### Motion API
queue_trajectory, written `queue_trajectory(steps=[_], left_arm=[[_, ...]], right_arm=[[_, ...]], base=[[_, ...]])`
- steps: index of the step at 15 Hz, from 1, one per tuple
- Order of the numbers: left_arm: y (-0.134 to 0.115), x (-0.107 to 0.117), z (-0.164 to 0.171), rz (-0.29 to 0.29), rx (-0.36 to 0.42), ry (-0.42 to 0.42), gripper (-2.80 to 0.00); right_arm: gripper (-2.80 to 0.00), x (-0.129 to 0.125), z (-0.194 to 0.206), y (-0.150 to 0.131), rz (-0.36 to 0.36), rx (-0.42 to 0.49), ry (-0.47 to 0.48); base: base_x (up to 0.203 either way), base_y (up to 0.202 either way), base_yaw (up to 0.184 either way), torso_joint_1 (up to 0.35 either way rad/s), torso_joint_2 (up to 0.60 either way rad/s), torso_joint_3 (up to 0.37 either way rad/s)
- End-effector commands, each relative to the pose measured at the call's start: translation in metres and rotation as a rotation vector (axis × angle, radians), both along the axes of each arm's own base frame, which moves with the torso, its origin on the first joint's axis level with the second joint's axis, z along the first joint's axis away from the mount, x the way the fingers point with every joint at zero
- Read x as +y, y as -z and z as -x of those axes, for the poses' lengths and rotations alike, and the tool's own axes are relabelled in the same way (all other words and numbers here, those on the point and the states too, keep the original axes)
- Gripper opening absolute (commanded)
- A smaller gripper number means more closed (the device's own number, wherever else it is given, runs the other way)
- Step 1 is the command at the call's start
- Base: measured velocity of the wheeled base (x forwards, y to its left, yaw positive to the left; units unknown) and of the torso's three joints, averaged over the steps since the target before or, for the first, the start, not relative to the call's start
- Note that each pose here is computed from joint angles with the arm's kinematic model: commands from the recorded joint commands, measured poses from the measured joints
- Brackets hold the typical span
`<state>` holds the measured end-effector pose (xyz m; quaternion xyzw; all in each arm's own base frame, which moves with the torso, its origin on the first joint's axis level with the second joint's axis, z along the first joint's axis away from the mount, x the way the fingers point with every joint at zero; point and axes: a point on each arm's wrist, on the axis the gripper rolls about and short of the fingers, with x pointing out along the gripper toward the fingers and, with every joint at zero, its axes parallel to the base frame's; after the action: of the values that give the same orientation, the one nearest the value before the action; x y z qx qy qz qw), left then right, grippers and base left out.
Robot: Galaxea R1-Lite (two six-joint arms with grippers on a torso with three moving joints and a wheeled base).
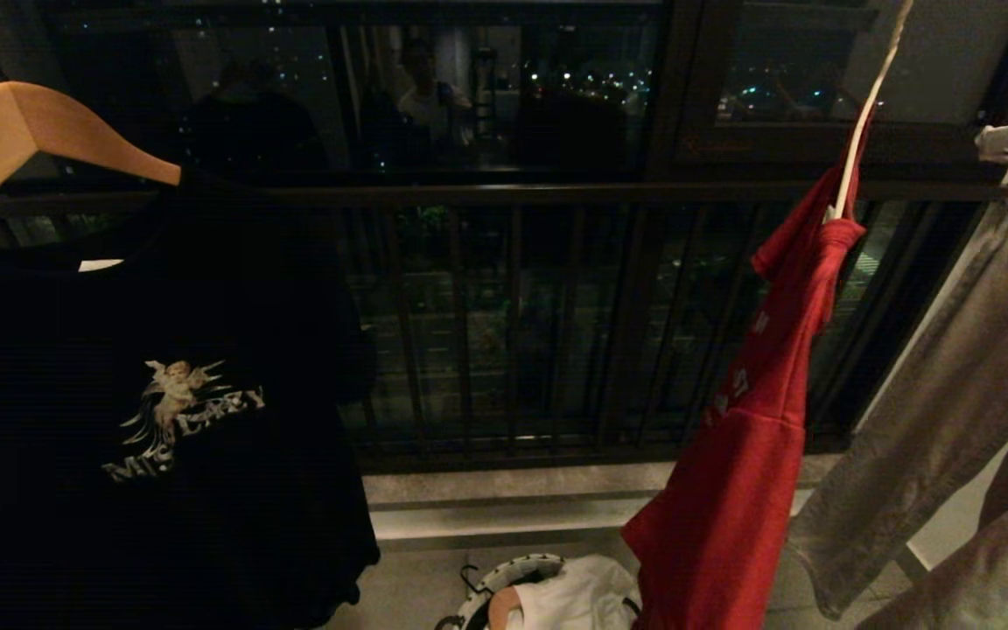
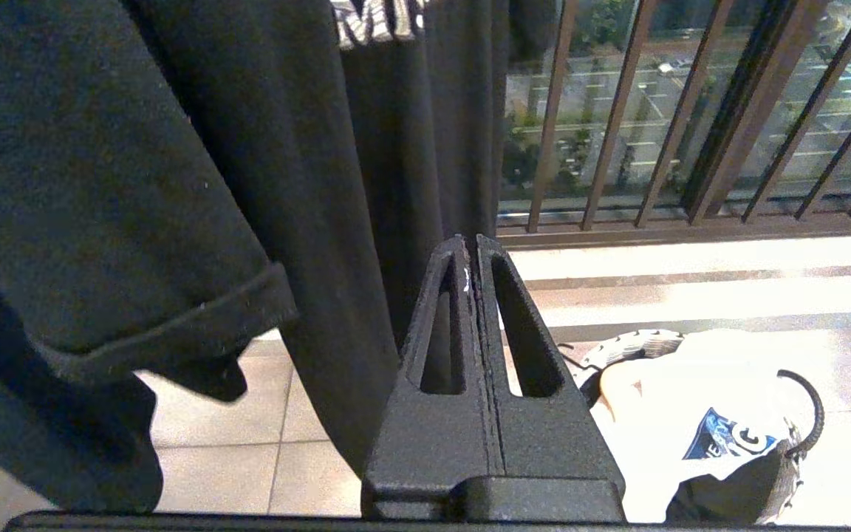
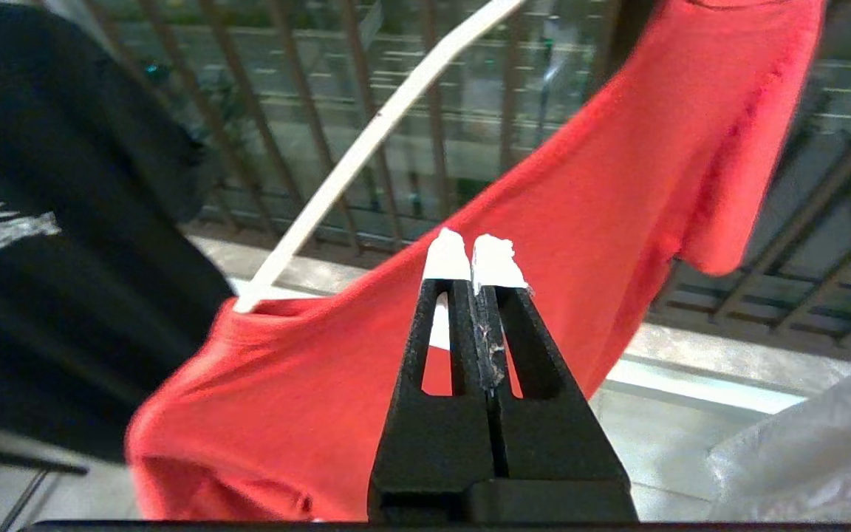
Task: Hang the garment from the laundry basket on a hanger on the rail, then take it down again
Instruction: Take the clothes off the clothes rack
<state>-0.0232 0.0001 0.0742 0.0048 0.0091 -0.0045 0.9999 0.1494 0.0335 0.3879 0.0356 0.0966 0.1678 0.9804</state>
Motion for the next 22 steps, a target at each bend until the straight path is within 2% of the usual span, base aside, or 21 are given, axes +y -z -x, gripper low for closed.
queue_trajectory(steps=[1, 3, 8, 9, 14, 19, 22], left_arm=[[0.0, 0.0, 0.0, 0.0, -0.001, 0.0, -2.8], [0.0, 0.0, 0.0, 0.0, 0.0, 0.0, -2.8], [0.0, 0.0, 0.0, -0.001, -0.001, 0.0, -2.8], [0.0, 0.0, 0.0, -0.001, -0.001, 0.001, -2.8], [0.0, 0.0, 0.0, 0.0, 0.0, 0.0, -2.8], [0.0, 0.0, 0.0, 0.0, 0.0, 0.0, -2.8], [0.0, 0.0, 0.0, -0.001, -0.001, 0.0, -2.8]], right_arm=[[-2.8, 0.008, -0.009, -0.002, 0.002, 0.011, -0.037], [-2.8, 0.016, -0.009, -0.004, 0.002, 0.006, -0.081], [-2.8, 0.031, -0.015, -0.008, 0.016, -0.001, -0.092], [0.0, 0.033, -0.014, -0.008, 0.018, -0.002, -0.097], [0.0, 0.047, -0.027, -0.014, 0.036, -0.019, -0.04], [0.0, 0.058, -0.062, -0.014, 0.084, -0.02, 0.163], [0.0, 0.059, -0.073, -0.014, 0.157, -0.058, 0.273]], base=[[0.0, 0.0, 0.0, 0.0, 0.0, 0.0], [0.0, 0.0, 0.0, 0.0, 0.0, 0.0], [0.0, 0.0, 0.0, 0.0, 0.0, 0.0], [0.0, 0.0, 0.0, 0.0, 0.0, 0.0], [0.0, 0.0, 0.0, 0.0, 0.0, 0.0], [0.0, 0.0, 0.0, 0.0, 0.0, 0.0], [0.0, 0.0, 0.0, 0.0, 0.0, 0.0]])
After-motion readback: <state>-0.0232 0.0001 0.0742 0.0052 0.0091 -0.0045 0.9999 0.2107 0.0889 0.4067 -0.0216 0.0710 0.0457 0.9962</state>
